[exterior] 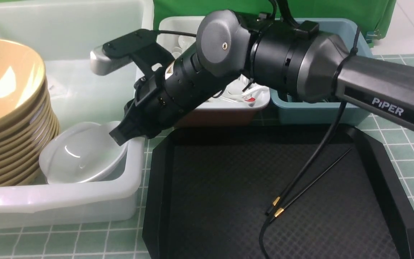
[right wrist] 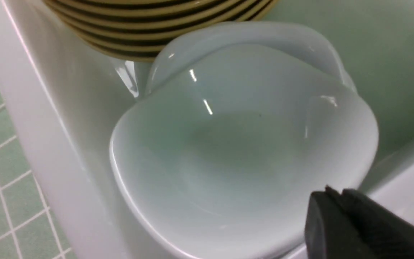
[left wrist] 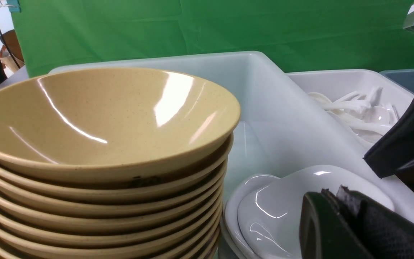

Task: On blue table put chopsticks spoon bowls plates into blue grey white boxes.
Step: 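Grasp the chopsticks with the right gripper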

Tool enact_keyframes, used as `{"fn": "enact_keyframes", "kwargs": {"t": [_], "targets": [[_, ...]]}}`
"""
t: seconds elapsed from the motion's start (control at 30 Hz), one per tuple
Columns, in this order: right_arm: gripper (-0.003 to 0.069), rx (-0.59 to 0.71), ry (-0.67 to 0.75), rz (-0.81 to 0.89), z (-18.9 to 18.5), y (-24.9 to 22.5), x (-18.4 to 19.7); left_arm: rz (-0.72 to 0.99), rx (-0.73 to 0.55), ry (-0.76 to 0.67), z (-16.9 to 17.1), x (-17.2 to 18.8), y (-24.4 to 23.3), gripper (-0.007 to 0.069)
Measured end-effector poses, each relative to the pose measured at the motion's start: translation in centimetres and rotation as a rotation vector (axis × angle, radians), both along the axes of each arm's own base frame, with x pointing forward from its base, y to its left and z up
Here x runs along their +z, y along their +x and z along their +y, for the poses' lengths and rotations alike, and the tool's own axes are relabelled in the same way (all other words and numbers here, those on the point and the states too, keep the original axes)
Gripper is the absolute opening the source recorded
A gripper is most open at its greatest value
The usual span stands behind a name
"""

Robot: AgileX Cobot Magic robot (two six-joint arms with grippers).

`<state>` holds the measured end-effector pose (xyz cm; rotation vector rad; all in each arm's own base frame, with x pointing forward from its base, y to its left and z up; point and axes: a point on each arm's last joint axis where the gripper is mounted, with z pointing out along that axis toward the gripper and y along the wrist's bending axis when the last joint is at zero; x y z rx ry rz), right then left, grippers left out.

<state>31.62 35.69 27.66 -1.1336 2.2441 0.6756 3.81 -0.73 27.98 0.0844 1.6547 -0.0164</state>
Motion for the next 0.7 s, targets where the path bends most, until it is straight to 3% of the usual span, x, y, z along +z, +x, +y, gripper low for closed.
{"fn": "enact_keyframes", "kwargs": {"t": [0.23, 0.43, 0.6, 0.7], "targets": [[0.0107, 0.078, 0.008, -0.066, 4.0, -2.3, -2.4, 0.000, 0.000, 0.000, 0.0, 0.0, 0.0, 0.0004], [0.0120, 0.143, -0.017, -0.124, 4.4, -2.7, -2.3, 0.001, 0.000, -0.001, 0.0, 0.0, 0.0, 0.0004], [0.0132, 0.243, -0.135, -0.158, 3.6, -3.1, 0.4, 0.020, -0.001, -0.025, 0.0, -0.2, 0.0, 0.0004], [0.0135, 0.241, -0.214, -0.249, 1.8, -3.3, 5.0, 0.085, -0.011, -0.100, -0.2, -0.2, 0.2, 0.0004]]}}
